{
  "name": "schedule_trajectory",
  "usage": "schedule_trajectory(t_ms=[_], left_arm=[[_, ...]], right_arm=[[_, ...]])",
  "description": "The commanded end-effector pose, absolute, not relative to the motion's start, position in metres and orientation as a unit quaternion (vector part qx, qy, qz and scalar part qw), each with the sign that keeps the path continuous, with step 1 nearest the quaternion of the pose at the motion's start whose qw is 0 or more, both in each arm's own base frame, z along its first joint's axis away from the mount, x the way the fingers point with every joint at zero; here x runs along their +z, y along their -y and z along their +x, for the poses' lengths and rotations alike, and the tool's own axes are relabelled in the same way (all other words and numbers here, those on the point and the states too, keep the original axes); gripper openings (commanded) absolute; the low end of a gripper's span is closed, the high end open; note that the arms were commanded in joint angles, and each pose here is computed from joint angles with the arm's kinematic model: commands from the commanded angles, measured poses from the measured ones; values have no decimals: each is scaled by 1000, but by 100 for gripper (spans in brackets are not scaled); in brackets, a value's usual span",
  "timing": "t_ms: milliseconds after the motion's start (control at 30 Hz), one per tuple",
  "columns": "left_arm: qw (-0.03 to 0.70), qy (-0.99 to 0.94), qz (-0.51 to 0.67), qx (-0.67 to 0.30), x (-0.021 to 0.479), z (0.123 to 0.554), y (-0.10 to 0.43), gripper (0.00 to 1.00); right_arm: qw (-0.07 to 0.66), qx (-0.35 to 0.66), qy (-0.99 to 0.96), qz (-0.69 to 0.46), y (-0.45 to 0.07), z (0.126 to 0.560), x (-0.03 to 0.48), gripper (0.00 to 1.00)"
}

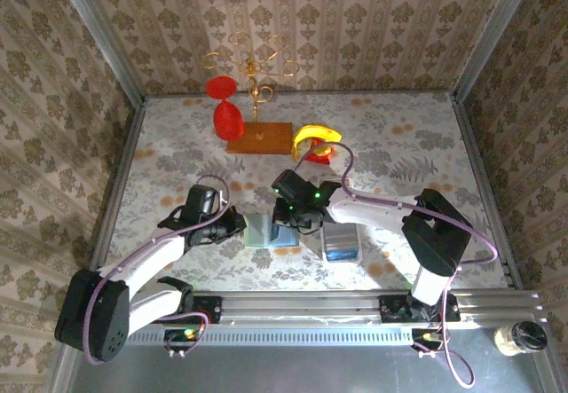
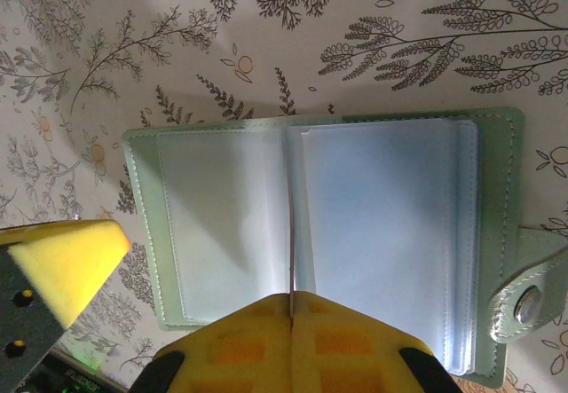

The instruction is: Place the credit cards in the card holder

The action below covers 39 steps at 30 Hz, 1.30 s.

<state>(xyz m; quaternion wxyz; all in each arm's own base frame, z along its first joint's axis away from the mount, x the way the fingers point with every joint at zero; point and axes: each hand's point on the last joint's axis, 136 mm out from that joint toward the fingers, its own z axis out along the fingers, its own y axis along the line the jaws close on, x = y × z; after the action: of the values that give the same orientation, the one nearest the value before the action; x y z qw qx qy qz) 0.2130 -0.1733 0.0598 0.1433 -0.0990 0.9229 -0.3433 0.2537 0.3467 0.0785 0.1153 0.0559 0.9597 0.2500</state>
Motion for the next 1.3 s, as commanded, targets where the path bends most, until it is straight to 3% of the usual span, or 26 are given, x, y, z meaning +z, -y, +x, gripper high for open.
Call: schedule_trajectory(t_ms=[0, 700, 1267], left_arm=[[133, -924, -78, -349, 55, 208, 178, 0], [112, -956, -72, -262, 10, 192, 155, 0], [110, -959, -59, -255, 8, 186, 158, 0]], right_arm=[[118, 248, -960, 60, -350, 257, 72, 0], [117, 255, -959, 40, -357, 257, 55, 0], [107, 277, -954, 50, -363, 252, 42, 0]])
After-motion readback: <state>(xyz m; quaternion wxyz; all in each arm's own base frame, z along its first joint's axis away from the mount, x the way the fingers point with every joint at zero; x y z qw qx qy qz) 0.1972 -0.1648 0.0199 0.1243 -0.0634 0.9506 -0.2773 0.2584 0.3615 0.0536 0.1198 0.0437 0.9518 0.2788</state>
